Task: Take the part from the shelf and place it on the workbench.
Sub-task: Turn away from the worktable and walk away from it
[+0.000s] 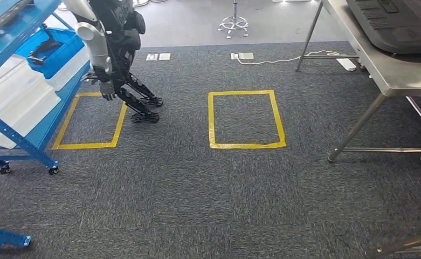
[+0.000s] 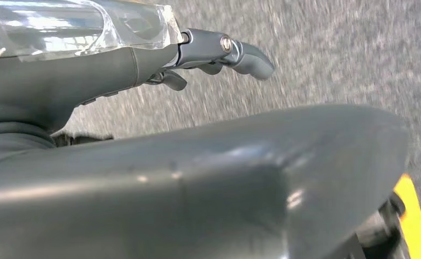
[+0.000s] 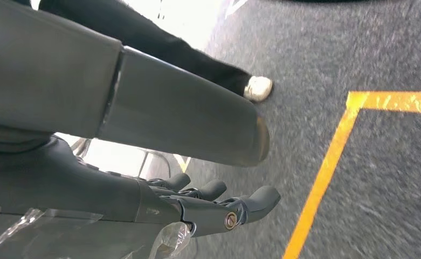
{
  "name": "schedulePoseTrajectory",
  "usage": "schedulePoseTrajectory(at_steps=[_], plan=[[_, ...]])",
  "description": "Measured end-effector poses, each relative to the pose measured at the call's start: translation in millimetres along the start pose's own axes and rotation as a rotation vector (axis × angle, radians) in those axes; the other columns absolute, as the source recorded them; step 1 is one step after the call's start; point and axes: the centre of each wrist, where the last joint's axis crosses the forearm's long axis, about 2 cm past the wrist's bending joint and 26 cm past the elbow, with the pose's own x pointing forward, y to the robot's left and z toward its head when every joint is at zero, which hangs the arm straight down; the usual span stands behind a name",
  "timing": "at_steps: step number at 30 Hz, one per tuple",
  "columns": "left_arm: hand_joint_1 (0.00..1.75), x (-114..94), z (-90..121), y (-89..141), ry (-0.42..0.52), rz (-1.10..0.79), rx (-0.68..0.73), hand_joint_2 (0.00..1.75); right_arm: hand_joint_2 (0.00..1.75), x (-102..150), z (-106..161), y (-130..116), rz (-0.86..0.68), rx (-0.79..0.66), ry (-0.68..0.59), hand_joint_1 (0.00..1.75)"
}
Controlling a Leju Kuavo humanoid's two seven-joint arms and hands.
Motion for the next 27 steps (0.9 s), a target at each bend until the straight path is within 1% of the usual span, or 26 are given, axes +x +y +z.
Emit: schedulePoseTrajectory(at_steps=[11,16,19,23,27], plan=[[0.00,-3.6,0.4,-1.4,0.009,-0.001,0.002,0.00,0.00,0.9,0.4,-0.6,0.002,-0.002,-0.002,0.00],[0.00,-2.2,0.6,-2.4,0.007,0.000,0.001,0.00,0.00,-1.8,-0.8,-0.6,0.002,-0.002,0.004,0.00],[0.00,-3.8,0.8,-3.1,0.010,0.000,0.000,0.00,0.00,0.4,0.2,-1.2,0.003,-0.004,-0.001,0.00],[0.00,-0.2,0.2,-0.9,0.003,0.002,0.009,0.00,0.00,2.4,1.1,-1.0,0.004,-0.004,-0.005,0.00],[0.00,-2.9,0.5,-1.9,0.009,0.004,0.010,0.00,0.00,5.0,2.4,-1.0,0.005,-0.004,-0.011,0.00]])
